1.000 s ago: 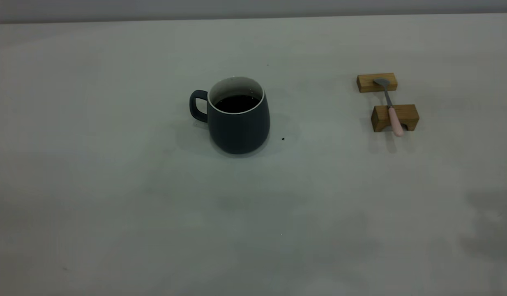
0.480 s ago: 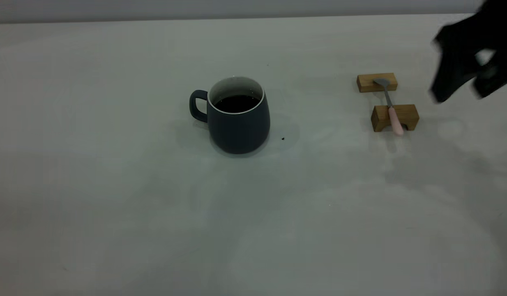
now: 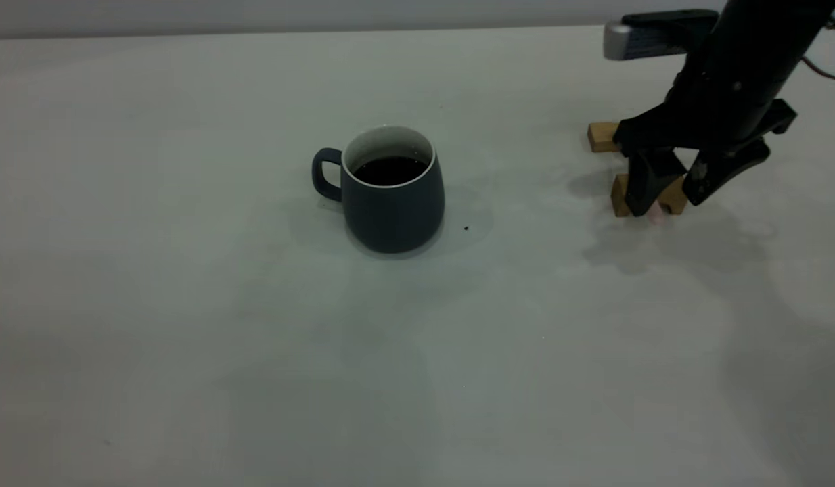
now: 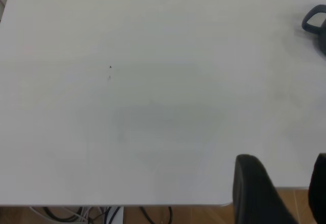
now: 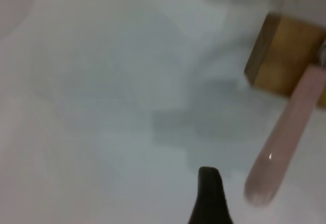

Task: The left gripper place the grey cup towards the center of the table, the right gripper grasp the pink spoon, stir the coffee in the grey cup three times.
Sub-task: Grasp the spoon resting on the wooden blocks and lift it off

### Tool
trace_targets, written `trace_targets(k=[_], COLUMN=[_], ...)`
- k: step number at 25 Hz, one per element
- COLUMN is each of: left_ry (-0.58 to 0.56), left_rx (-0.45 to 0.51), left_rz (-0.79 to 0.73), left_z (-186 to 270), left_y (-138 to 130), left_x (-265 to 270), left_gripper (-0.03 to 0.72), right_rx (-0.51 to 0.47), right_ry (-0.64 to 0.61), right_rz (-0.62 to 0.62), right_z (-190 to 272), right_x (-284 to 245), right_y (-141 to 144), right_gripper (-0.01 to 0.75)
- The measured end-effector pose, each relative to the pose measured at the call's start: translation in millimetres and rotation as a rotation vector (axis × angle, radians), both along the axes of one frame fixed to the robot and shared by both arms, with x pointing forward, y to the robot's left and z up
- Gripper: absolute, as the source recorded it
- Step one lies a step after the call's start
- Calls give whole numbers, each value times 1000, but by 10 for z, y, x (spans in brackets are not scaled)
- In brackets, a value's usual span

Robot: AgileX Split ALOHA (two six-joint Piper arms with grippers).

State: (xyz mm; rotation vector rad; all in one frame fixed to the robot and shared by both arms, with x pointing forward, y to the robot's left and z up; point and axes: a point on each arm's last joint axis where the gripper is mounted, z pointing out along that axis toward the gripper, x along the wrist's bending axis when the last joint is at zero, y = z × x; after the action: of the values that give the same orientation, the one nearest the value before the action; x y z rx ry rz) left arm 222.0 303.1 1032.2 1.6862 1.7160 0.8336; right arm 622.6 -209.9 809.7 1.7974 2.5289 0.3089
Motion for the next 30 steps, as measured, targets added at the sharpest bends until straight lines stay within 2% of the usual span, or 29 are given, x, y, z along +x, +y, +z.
trace_targets(k=[5,13,16,20,26,30], left_ry=[0,0,0,0,0,0], left_rx=[0,0,0,0,0,0], left_rz=[0,0,0,0,0,0], left_z=[0,0,0,0,0,0], left_y=[0,0,0,0,0,0], left_x=[0,0,0,0,0,0], left_gripper=[337,337,337,337,337,337], right_rx=[-21,-33,-33,-32,-32,-31], right_ry=[3,41,20,3,4,9], right_rz=[25,-2,-6,-9,-10,-9], right_z=[-92,-254,-247,-241,-242,-231], right_x=[74,60,85,106,105,105], right_y=[-3,-120,-124,-122,-122,-120], right_gripper=[622,595,522,344,254,142])
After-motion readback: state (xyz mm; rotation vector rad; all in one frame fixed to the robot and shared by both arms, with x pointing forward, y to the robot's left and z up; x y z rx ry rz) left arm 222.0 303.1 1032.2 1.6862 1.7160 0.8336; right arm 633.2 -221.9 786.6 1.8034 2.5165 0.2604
